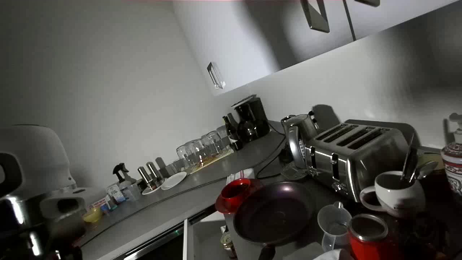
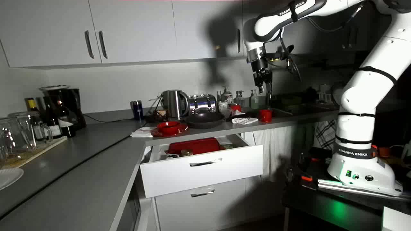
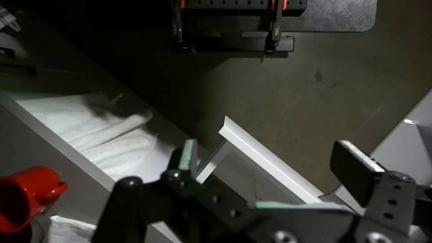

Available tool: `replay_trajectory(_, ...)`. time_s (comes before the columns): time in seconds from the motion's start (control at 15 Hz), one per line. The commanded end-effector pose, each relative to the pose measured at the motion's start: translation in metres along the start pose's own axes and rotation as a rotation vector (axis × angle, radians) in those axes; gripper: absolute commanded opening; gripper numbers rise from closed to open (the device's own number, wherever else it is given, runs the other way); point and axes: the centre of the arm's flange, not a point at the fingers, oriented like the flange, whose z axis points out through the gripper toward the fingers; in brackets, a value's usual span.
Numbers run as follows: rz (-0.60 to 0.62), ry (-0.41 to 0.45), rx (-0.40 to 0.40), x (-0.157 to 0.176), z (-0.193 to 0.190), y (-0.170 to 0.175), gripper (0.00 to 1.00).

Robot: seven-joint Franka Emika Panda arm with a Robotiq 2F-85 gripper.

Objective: Move the pan slightly to the right on the counter

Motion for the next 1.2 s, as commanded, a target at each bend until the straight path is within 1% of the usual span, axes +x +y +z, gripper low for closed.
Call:
replay_trajectory(0.0,0.000,0.000,0.000,0.000,0.000,0.000,1.00)
replay_trajectory(0.67,-0.002,-0.007,0.000,0.002,0.001,0.001,1.00)
replay_trajectory(1.0,0.014,-0.059,-0.005,0.030,0.027,0.009,1.00)
replay_trajectory(1.13,0.000,-0.073,-0.010,0.040,0.037,0.012,1.00)
